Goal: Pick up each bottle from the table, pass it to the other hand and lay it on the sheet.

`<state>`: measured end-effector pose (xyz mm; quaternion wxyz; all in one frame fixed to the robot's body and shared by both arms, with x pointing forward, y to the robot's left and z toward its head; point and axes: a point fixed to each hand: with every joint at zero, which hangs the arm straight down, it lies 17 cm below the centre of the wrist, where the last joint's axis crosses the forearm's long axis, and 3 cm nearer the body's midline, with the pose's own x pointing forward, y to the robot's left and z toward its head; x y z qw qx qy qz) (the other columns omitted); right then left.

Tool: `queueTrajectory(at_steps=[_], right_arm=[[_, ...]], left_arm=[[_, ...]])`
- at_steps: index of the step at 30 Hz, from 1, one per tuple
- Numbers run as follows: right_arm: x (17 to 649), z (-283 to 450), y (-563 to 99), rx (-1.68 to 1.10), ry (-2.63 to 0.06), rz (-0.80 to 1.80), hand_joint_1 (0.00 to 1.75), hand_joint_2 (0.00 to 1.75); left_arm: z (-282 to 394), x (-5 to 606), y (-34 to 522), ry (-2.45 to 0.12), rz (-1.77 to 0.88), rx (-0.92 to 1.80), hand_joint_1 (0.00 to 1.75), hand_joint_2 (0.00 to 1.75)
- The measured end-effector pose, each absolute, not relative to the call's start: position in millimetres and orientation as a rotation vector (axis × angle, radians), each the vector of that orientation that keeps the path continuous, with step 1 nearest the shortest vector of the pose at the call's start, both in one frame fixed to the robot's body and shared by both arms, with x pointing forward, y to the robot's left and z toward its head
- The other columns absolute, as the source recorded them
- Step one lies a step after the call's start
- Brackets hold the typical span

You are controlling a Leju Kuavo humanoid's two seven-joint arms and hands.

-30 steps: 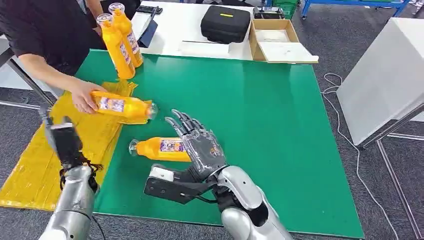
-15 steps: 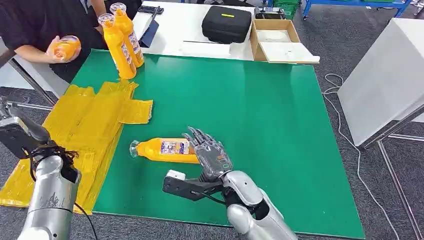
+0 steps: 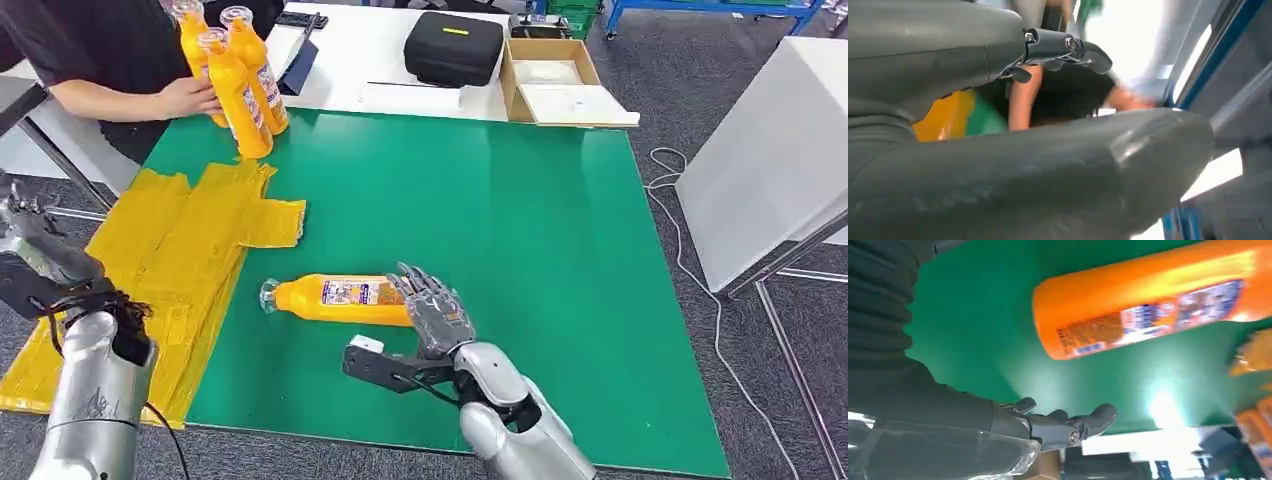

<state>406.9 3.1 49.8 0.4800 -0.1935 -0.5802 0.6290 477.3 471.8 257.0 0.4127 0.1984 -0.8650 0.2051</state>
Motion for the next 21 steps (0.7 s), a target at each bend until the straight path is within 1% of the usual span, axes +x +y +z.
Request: queueTrajectory(at_steps=[1,3,8,12,21], right_arm=[[410,47,0,-0.479,-1.408,1.538,0.00,1.75],[415,40,-6,-0.487,-1.390,1.542,0.00,1.75],[421,31,-14,-0.496,-1.358,1.543,0.00,1.75],[426,26,-18,-0.507,-1.335,1.554,0.00,1.75],[442,13,-14,-0.499,-1.274,1.604,0.00,1.75]], left_arm=[[258,481,466,-2.188,0.517,0.407,0.00,0.00],[260,485,456,-2.202,0.495,0.317,0.00,0.00],[261,487,450,-2.205,0.477,0.287,0.00,0.00],[260,492,436,-2.205,0.438,0.202,0.00,0.00],[262,499,415,-2.214,0.396,0.181,0.00,0.00]])
